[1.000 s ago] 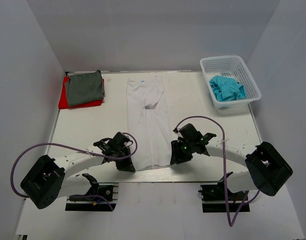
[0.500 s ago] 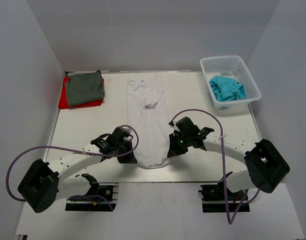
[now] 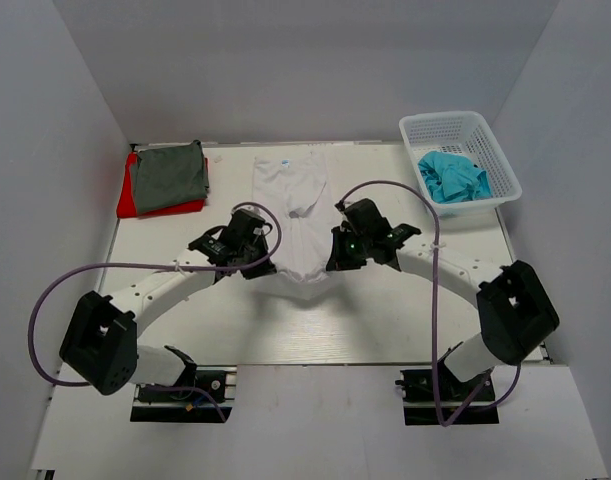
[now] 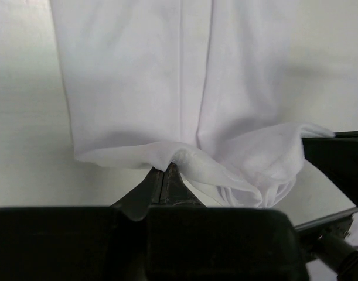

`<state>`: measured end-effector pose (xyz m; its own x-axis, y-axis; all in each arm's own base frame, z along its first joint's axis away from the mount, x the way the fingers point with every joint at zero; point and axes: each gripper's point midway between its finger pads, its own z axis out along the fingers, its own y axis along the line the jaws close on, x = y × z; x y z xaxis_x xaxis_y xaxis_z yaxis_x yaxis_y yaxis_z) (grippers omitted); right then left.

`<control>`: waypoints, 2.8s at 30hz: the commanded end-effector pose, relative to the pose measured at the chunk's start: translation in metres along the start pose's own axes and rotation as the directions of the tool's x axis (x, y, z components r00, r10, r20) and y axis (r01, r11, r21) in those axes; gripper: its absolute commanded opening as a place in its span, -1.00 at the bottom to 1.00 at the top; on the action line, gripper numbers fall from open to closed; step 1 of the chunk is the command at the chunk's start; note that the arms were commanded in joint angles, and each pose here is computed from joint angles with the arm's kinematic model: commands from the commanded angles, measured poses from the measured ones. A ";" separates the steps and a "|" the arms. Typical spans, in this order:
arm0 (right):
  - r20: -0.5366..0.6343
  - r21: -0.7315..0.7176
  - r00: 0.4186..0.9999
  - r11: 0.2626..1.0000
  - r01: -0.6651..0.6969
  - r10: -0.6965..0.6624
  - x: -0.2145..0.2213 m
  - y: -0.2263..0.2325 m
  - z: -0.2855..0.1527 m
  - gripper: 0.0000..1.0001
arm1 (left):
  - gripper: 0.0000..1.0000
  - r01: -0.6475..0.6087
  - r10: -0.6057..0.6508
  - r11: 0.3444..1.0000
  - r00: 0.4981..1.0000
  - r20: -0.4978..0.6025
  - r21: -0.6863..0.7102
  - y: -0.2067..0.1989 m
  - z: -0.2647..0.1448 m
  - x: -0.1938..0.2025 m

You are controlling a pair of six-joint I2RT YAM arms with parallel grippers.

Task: Fold and stack the t-shirts
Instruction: Fold the folded rectangular tshirt in 1/3 of the way, then grab one side of the 2/3 rectangular tshirt with both arms

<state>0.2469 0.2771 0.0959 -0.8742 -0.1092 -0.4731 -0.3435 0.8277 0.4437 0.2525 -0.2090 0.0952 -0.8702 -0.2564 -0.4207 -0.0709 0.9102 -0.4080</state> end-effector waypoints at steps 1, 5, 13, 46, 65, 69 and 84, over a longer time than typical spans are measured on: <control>0.108 0.018 0.994 1.000 -0.013 0.011 -0.052 0.000 0.002 -1.00 | -1.00 -0.003 -0.005 0.999 0.990 0.144 0.051 -0.023 -0.011 -0.050; 0.158 -0.009 0.987 1.000 -0.007 0.009 -0.088 0.002 0.004 -1.00 | -1.00 -0.010 -0.004 0.997 0.981 0.192 0.073 -0.026 -0.003 -0.079; 0.164 -0.070 0.985 0.997 -0.032 0.043 -0.139 -0.008 0.021 -1.00 | -1.00 0.006 -0.001 1.000 0.956 0.294 -0.016 -0.017 0.007 -0.145; 0.275 0.022 0.954 0.993 0.117 -0.118 -0.192 -0.031 0.019 0.81 | 0.99 0.054 -0.033 0.993 0.981 0.192 -0.102 0.033 0.046 -0.199; 0.029 -0.004 0.994 0.995 -0.102 0.102 -0.043 -0.059 0.046 0.81 | 0.39 0.119 -0.120 0.993 0.992 -0.035 -0.015 0.070 0.057 -0.036; 0.023 0.000 0.992 0.992 -0.123 0.123 -0.044 -0.059 0.056 0.81 | 0.08 0.123 -0.127 0.990 0.991 -0.049 -0.064 0.078 0.068 -0.036; 0.013 0.014 0.969 0.969 -0.248 0.248 -0.037 -0.067 0.076 -1.00 | -1.00 0.108 -0.123 0.988 0.984 -0.131 -0.111 0.081 0.090 -0.035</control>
<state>0.3251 0.2652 0.0205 -0.9350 0.0816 -0.3451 -0.1187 0.8451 0.5213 0.3311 -0.1627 0.0165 -0.8944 -0.3481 -0.2809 -0.2142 0.8846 -0.4144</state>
